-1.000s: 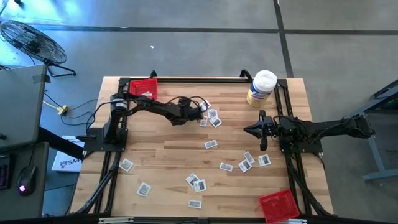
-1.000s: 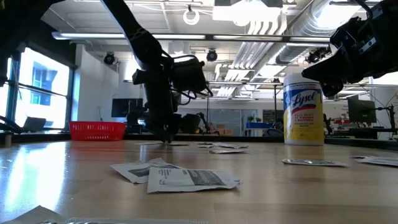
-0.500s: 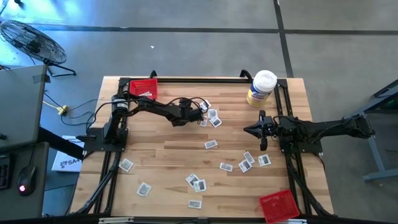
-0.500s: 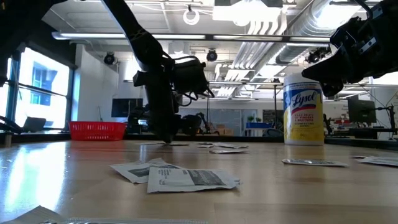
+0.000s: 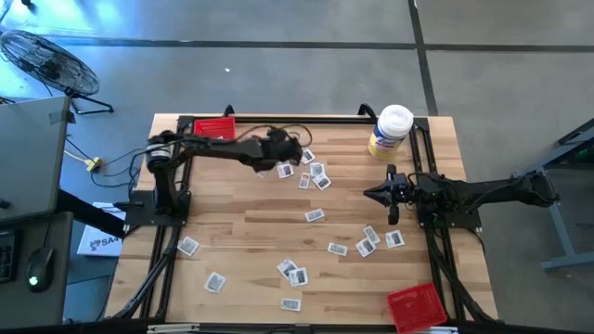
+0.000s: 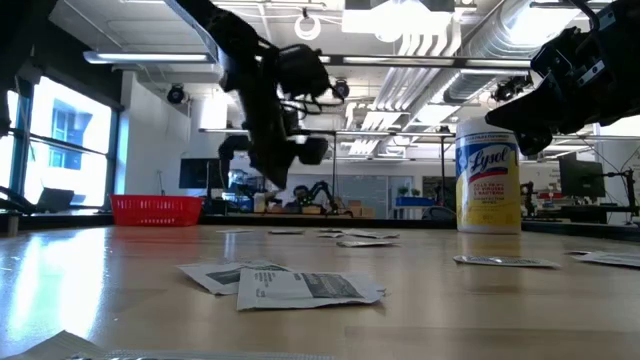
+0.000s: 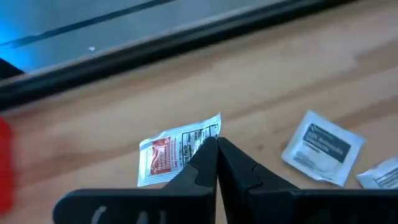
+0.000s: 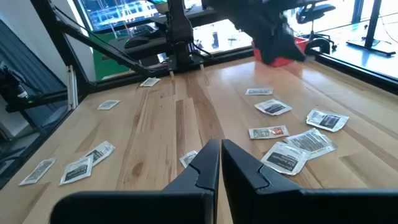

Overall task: Pick & Place First Aid Supplies
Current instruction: Put the white and orange ointment pack into the top red bin

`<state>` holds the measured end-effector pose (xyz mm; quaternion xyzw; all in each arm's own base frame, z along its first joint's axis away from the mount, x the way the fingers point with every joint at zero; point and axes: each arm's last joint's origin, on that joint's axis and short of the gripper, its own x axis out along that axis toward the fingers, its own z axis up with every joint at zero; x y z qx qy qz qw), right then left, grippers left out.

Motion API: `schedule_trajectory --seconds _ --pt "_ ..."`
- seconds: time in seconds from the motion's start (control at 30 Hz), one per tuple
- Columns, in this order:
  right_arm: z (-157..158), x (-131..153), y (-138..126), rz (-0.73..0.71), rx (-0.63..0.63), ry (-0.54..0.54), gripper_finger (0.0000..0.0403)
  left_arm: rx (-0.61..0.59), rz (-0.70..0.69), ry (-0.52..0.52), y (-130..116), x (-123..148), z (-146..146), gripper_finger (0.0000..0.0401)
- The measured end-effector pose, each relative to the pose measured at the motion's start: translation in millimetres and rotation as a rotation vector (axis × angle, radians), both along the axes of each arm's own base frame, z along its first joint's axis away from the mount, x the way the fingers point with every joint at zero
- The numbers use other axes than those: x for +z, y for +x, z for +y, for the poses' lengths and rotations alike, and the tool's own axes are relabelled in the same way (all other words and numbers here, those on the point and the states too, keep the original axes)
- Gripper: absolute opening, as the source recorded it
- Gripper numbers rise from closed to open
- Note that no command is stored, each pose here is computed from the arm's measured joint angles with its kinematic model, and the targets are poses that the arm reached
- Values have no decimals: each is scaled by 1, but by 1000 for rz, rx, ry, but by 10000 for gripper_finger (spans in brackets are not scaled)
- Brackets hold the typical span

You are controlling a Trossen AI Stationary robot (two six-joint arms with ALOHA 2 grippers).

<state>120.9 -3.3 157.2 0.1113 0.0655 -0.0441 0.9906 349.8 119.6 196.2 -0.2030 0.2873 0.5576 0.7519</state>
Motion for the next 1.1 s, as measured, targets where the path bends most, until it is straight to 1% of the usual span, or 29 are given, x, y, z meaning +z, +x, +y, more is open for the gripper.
schedule_trajectory --seconds 0.1,0.23,0.37,0.57,0.73,0.83,0.9,0.97,1.1 --pt "0 0 0 0 0 0 12 1 -31 29 -12 27 5 1" --pt "0 0 0 -1 0 0 12 24 23 50 -40 56 11 0" --pt "0 0 0 -1 0 0 12 69 82 46 -79 86 14 0" --pt "0 0 0 -1 0 0 12 165 153 27 -139 120 14 0" --pt "0 0 0 0 0 0 12 234 140 -17 -183 140 11 0" --pt "0 0 0 -1 0 0 12 271 132 -25 -200 144 10 0" --pt "0 0 0 0 0 0 12 294 133 -38 -207 138 10 0" --pt "0 0 0 -1 0 0 12 310 118 -69 -211 127 12 0" --pt "0 0 0 -1 0 0 12 303 52 -168 -214 97 22 0"
